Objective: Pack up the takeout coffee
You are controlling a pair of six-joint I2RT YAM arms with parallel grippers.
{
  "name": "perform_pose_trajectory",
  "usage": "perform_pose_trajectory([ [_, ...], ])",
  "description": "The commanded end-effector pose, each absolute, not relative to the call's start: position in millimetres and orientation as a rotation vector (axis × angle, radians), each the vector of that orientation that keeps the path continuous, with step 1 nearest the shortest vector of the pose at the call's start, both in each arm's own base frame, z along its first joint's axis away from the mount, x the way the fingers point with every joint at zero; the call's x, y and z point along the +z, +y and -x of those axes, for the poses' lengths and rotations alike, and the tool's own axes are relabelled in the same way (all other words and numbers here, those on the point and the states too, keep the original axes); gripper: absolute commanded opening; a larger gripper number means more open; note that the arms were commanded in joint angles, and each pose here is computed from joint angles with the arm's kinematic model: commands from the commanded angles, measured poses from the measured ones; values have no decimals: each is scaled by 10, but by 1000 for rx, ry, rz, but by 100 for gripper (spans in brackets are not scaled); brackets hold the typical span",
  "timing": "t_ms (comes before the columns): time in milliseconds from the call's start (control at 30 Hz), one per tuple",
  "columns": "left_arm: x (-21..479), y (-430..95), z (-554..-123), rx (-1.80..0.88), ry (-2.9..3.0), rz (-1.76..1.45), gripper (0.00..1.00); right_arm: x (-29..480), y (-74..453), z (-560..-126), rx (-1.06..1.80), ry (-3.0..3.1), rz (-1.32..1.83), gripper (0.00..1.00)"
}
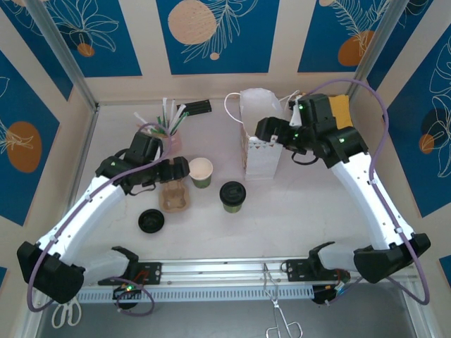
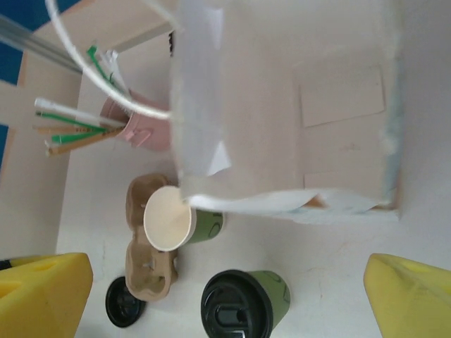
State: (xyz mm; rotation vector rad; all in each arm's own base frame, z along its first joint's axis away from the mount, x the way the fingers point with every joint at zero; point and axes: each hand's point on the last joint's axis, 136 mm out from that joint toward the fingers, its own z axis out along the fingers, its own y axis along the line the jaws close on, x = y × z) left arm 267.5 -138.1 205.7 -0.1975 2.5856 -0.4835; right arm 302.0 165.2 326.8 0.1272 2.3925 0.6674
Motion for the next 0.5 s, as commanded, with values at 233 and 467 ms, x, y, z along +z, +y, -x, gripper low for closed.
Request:
perform_pose_trajectory([
  [233, 1791, -523, -2238, -179, 2614, 539, 100, 3035, 2734, -2753, 503, 2499, 161, 99],
  [467, 1772, -142, -1890, -32, 2574, 667, 100, 2639, 3683, -2637, 515, 2603, 358, 80],
])
